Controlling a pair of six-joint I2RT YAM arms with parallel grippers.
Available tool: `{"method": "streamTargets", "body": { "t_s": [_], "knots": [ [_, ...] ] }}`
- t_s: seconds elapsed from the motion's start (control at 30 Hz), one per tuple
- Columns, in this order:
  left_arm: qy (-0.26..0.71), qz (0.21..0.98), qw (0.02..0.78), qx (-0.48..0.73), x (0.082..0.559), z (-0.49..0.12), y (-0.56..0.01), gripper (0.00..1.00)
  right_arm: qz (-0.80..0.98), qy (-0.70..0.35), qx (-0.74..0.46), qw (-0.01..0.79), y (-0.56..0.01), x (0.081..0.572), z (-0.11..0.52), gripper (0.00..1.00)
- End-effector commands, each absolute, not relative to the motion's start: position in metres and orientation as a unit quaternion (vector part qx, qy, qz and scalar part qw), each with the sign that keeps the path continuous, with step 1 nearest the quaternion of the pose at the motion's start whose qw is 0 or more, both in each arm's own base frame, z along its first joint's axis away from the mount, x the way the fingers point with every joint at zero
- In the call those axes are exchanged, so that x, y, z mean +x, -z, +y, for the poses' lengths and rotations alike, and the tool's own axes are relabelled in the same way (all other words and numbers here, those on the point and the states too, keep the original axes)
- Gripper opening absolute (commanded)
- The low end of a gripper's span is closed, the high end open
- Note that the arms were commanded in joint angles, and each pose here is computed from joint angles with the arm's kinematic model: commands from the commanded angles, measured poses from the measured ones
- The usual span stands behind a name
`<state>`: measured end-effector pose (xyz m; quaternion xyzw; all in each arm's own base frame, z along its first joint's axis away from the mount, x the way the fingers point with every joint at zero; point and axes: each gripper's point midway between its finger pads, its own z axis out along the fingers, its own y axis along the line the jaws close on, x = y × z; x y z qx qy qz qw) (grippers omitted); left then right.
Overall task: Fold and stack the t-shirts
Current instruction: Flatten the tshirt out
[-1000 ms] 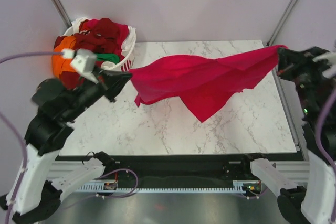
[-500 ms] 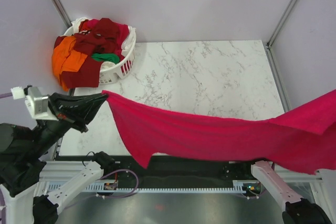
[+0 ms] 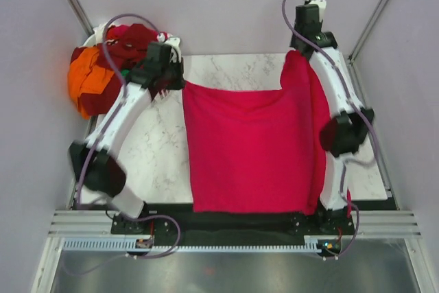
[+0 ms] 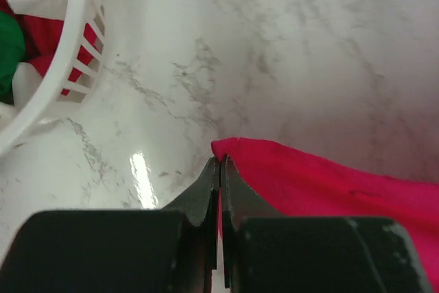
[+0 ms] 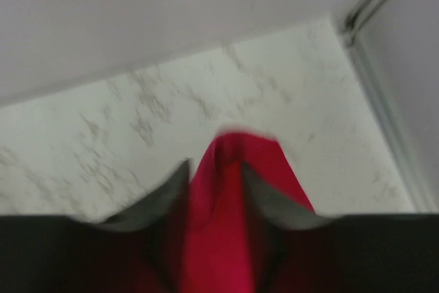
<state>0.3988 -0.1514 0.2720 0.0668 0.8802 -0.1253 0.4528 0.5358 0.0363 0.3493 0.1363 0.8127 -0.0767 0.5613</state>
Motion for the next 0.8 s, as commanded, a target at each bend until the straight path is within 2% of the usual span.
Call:
{"method": "streamTargets", "body": {
  "t_s": [0.0, 0.03, 0.07, 0.1, 0.13, 0.3, 0.43, 0.63, 0.77],
  "knots": [
    [0.104, 0.919, 0.379, 0.017, 0.458, -0.121, -0.226, 0.10, 0.864, 0.085, 0.170, 0.467, -0.254, 0.590, 0.012, 0.75],
    [0.098, 0.941, 0.325, 0.015, 0.463, -0.124, -0.193, 0.39, 0.881, 0.090, 0.170, 0.431, -0.236, 0.584, 0.010, 0.85],
    [0.109, 0.934, 0.341, 0.017, 0.471, -0.130, -0.209, 0.53, 0.879, 0.097, 0.179, 0.431, -0.234, 0.587, 0.006, 0.98],
    [0.126, 0.930, 0.344, 0.022, 0.469, -0.140, -0.214, 0.69, 0.876, 0.101, 0.184, 0.434, -0.234, 0.588, 0.004, 0.98],
    [0.136, 0.917, 0.375, 0.024, 0.470, -0.145, -0.235, 0.99, 0.871, 0.102, 0.186, 0.442, -0.237, 0.587, 0.003, 0.98],
    [0.153, 0.903, 0.401, 0.021, 0.452, -0.149, -0.263, 1.00, 0.843, 0.088, 0.192, 0.495, -0.275, 0.558, -0.001, 0.98],
    [0.162, 0.899, 0.406, 0.021, 0.426, -0.155, -0.273, 1.00, 0.850, 0.043, 0.168, 0.498, -0.290, 0.544, 0.014, 0.98],
    [0.171, 0.909, 0.381, 0.016, 0.382, -0.160, -0.231, 1.00, 0.876, 0.019, 0.152, 0.458, -0.254, 0.499, 0.022, 0.98],
    [0.184, 0.925, 0.333, 0.006, 0.354, -0.160, -0.172, 1.00, 0.892, 0.011, 0.154, 0.426, -0.215, 0.482, 0.018, 0.98]
  ]
}}
